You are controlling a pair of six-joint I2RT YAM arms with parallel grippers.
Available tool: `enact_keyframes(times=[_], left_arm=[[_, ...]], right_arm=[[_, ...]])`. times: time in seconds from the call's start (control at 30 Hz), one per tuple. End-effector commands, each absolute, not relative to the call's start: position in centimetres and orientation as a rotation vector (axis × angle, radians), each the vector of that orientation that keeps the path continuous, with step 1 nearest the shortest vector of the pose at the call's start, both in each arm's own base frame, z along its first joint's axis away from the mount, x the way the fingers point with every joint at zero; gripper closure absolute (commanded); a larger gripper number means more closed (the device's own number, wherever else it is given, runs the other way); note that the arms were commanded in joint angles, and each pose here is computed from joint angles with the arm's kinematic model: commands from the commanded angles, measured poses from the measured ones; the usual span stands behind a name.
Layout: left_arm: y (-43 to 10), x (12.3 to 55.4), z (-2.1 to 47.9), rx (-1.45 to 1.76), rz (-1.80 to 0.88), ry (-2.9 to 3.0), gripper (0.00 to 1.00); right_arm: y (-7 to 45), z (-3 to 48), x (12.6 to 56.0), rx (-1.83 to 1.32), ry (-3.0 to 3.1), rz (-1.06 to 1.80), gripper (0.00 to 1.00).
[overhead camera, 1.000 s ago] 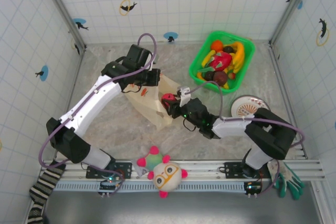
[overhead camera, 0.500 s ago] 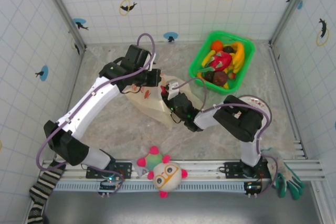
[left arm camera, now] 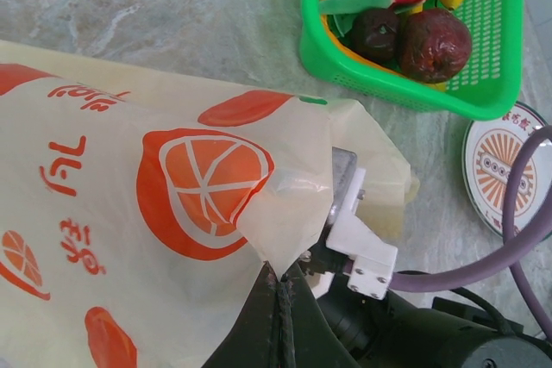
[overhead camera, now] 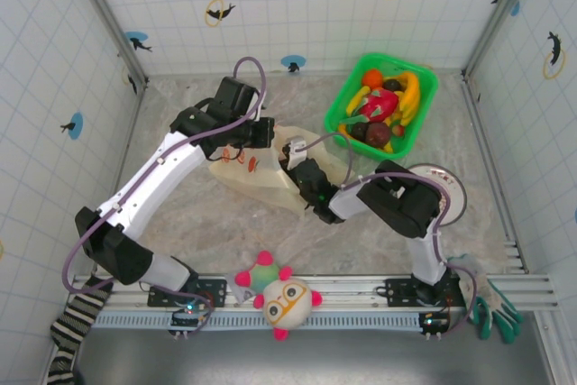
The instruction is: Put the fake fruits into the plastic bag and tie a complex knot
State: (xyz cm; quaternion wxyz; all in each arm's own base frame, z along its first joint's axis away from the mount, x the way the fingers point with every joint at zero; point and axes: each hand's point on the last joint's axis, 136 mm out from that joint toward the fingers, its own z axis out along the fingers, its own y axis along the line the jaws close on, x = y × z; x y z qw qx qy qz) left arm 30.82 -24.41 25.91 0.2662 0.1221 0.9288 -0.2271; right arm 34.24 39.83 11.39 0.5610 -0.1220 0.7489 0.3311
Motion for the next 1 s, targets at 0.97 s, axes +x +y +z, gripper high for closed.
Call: enact_keyframes(times=[0.97], left_arm=[[-22.6, 30.5, 25.0, 0.301, -0.519, 2.512, 1.00]], right_arm=[[27.8, 10.7, 31.5, -0.231, 1.975, 0.612, 0.13]])
